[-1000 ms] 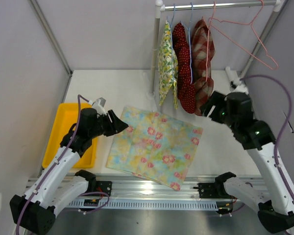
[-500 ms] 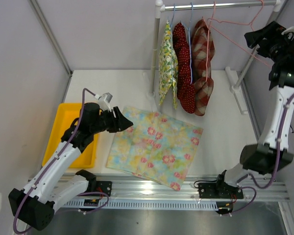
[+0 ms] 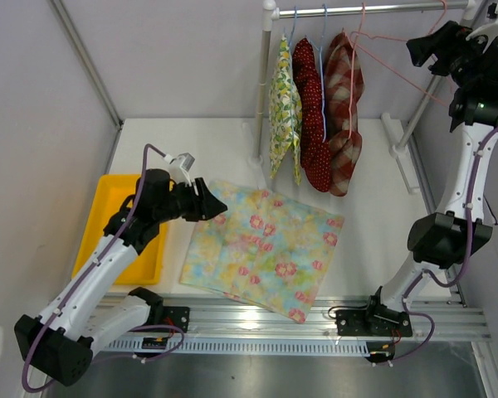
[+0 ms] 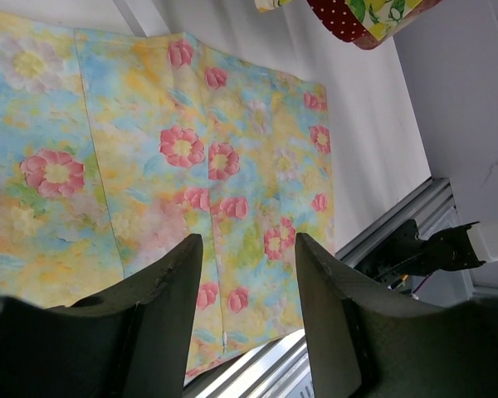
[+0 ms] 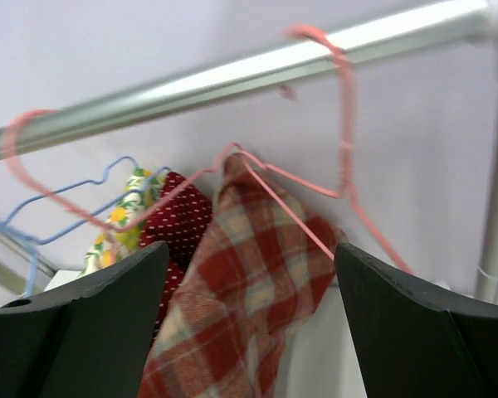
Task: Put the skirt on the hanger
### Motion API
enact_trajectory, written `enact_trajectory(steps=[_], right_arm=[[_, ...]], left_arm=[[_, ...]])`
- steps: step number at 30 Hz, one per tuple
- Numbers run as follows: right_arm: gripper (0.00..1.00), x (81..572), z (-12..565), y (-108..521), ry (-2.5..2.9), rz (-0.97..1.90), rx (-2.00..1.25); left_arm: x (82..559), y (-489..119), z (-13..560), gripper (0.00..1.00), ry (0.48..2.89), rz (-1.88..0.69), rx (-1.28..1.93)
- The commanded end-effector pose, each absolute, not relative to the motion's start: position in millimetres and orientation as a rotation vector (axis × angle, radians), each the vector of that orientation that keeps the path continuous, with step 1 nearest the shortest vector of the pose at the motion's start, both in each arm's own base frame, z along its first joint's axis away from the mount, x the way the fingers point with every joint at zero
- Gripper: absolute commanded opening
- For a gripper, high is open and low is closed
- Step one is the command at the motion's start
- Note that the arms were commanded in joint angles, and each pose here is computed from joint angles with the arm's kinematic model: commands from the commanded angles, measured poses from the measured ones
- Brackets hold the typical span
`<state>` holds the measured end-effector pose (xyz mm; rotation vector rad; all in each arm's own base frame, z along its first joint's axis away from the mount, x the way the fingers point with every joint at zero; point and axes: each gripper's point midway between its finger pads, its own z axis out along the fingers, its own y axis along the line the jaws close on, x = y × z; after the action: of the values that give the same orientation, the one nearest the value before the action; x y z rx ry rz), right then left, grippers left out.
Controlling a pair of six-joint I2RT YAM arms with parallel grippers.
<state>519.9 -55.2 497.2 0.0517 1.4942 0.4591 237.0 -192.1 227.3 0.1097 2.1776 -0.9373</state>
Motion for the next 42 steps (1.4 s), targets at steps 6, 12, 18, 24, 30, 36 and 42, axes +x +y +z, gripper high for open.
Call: enact_trajectory(steps=[6,12,18,24,30,36,42], right_arm=[[0.90,506,549,-35,1.355,0.319,-0.094],[0.89,523,543,-54,1.333,0.253,-0.070],[0.91,542,539,-70,1.318,0.231,-0.061],[0.93,563,525,-85,1.326,0.215,-0.020],[0.93,577,514,-87,1.333,0.238,-0.020],[0.83,590,500,-79,1.350,0.264,-0.033],[0.65,593,494,-67,1.367,0.248,-0.051]], left_arm=[[237,-197,238,0.54,2.142,-0.948,0.180],[235,-195,237,0.54,2.146,-0.939,0.178],[236,-195,236,0.54,2.150,-0.940,0.174],[238,-192,241,0.54,2.142,-0.917,0.170],[238,-191,238,0.54,2.155,-0.903,0.161],[238,-190,234,0.54,2.166,-0.901,0.145],[239,-190,233,0.53,2.166,-0.906,0.137]])
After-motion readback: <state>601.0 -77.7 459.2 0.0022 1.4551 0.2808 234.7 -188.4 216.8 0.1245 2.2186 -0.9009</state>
